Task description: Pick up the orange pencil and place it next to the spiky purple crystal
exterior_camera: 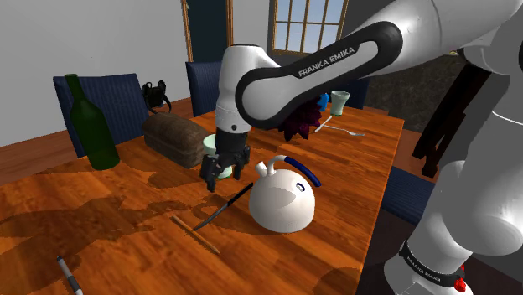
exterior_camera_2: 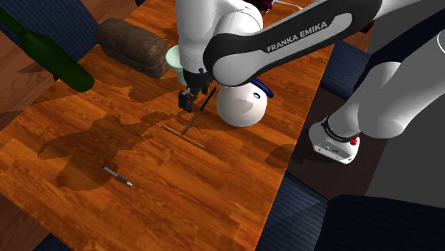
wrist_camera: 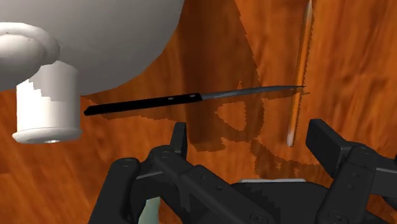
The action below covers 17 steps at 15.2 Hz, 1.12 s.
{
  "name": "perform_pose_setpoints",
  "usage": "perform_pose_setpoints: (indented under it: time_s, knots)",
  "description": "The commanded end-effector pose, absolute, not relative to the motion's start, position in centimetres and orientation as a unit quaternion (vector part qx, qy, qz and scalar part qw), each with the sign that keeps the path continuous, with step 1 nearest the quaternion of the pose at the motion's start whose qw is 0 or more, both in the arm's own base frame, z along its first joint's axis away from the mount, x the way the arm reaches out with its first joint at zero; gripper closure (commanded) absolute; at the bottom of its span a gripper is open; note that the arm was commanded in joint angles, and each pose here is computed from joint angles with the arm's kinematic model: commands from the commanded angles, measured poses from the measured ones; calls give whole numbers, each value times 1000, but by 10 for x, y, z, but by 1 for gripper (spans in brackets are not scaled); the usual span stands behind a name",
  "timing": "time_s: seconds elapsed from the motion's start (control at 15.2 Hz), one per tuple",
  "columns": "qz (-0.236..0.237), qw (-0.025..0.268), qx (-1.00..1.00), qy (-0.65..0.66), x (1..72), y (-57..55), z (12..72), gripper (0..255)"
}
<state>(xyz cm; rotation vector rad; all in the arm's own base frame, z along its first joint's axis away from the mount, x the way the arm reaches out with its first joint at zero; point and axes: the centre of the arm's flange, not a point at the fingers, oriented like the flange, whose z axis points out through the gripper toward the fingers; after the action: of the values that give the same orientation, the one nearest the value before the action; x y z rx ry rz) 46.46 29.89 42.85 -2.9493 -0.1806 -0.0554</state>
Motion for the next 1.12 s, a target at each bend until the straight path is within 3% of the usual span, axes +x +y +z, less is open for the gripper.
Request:
perform_pose_setpoints:
  time_s: [0.0,0.4,1.06]
  knots:
    - [-14,99,-993,-65,472,320,415,0]
    - [-2,115,-990,-76,492,385,380,0]
    - [-1,116,-990,-77,493,398,339,0]
